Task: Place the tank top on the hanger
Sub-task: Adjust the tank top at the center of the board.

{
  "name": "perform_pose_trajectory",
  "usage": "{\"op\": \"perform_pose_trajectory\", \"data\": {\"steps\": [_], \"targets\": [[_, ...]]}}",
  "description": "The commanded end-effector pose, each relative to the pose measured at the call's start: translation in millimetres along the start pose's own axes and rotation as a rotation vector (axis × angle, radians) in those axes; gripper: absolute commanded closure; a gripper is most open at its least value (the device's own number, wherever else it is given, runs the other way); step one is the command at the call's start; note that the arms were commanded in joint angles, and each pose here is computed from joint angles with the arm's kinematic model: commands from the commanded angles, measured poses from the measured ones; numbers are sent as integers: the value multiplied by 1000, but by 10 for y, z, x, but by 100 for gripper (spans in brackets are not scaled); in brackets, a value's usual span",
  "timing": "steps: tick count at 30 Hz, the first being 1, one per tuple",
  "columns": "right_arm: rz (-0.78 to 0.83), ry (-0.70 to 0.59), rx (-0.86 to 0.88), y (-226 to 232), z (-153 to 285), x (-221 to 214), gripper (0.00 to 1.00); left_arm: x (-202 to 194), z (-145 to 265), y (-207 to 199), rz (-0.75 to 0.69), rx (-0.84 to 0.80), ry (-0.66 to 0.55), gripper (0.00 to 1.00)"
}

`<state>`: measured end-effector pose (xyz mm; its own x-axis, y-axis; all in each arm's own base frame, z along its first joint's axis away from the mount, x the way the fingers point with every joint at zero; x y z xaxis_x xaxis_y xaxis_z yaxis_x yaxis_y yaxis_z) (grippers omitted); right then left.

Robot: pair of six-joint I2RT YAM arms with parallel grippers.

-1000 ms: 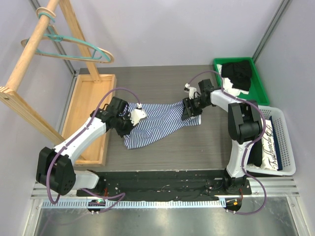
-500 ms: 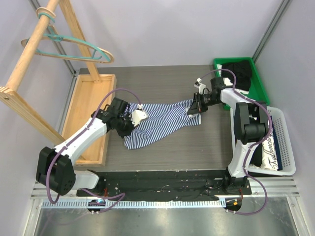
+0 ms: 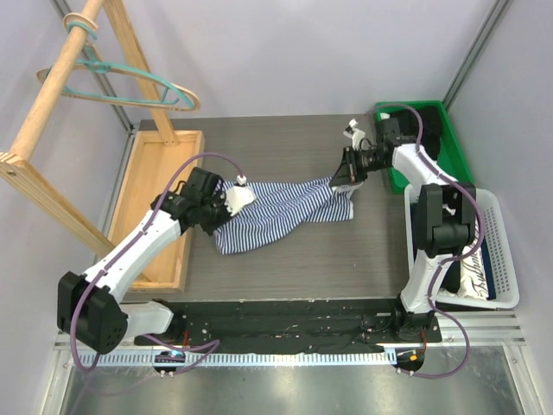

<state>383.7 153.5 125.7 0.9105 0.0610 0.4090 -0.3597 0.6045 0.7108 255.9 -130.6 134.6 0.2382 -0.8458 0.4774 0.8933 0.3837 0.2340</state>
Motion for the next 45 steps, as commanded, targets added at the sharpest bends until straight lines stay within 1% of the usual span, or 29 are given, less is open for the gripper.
{"op": "perform_pose_trajectory", "data": {"steps": [1, 3, 4, 6, 7, 9, 14, 20, 21, 24, 26, 27, 28, 30, 33, 34, 35, 37, 38, 39, 40, 41, 43, 44, 45], "targets": [[199, -194, -69, 470, 634, 653, 99, 289, 529, 564, -58, 284, -36, 100], [263, -272, -118, 629, 879, 879, 99, 345, 675, 697, -62, 352, -35, 100], [284, -297, -136, 681, 972, 942, 99, 399, 823, 809, -58, 414, -41, 100], [346, -354, -179, 866, 1183, 1080, 99, 478, 984, 915, -56, 470, -54, 100], [371, -373, -194, 919, 1258, 1122, 99, 553, 1140, 1007, -52, 519, -68, 100], [417, -417, -209, 1099, 1427, 1210, 99, 633, 1299, 1081, -47, 562, -86, 100], [490, -504, -270, 1339, 1727, 1421, 99, 878, 1785, 1252, -43, 657, -153, 100], [598, -619, -325, 1720, 2128, 1566, 99, 1015, 2125, 1263, -48, 686, -211, 100], [614, -632, -326, 1777, 2173, 1566, 99, 1059, 2215, 1224, -57, 676, -237, 100], [647, -655, -325, 1900, 2268, 1510, 99, 1087, 2304, 1109, -71, 625, -261, 100], [665, -669, -319, 1994, 2322, 1455, 99, 1163, 2442, 1041, -79, 607, -312, 100], [669, -670, -313, 2003, 2317, 1433, 99, 1148, 2465, 1002, -80, 592, -312, 100], [674, -676, -315, 2016, 2329, 1428, 99, 1190, 2532, 972, -85, 586, -337, 100], [681, -696, -330, 2024, 2366, 1448, 99, 1186, 2544, 943, -90, 573, -338, 100], [673, -716, -352, 1984, 2384, 1530, 99, 1135, 2495, 996, -78, 593, -305, 100], [663, -728, -368, 1957, 2398, 1568, 99, 1151, 2504, 1061, -68, 625, -307, 100], [661, -745, -377, 1941, 2410, 1622, 99, 1078, 2464, 1126, -45, 659, -265, 100], [636, -756, -409, 1823, 2391, 1736, 99, 1079, 2476, 1239, -24, 717, -254, 100], [642, -778, -418, 1852, 2439, 1805, 99, 1043, 2460, 1301, -5, 748, -228, 100], [621, -762, -425, 1727, 2358, 1883, 99, 1040, 2467, 1338, 4, 769, -220, 100], [610, -767, -432, 1693, 2351, 1933, 99, 1062, 2509, 1401, 17, 805, -229, 100], [618, -787, -433, 1731, 2391, 2007, 99, 1038, 2535, 1455, 32, 839, -211, 100], [596, -778, -431, 1599, 2295, 2137, 99, 1071, 2584, 1516, 48, 875, -219, 100], [613, -800, -426, 1678, 2346, 2198, 99, 1098, 2647, 1580, 62, 912, -227, 100], [601, -787, -423, 1586, 2270, 2260, 99, 1126, 2687, 1601, 68, 925, -239, 100]]}}
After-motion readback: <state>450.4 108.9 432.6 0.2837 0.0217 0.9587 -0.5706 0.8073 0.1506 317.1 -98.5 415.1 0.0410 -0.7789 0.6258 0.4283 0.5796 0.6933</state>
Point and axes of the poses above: each gripper's point midway between its finger pads, its own z axis back along the fingers, its own y axis along the line the jaws close on, x = y × z, the point moved 1 cm from there along z, back along the fingers, and after that the axes turned 7 degrees about -z, right-handed, at the moved point
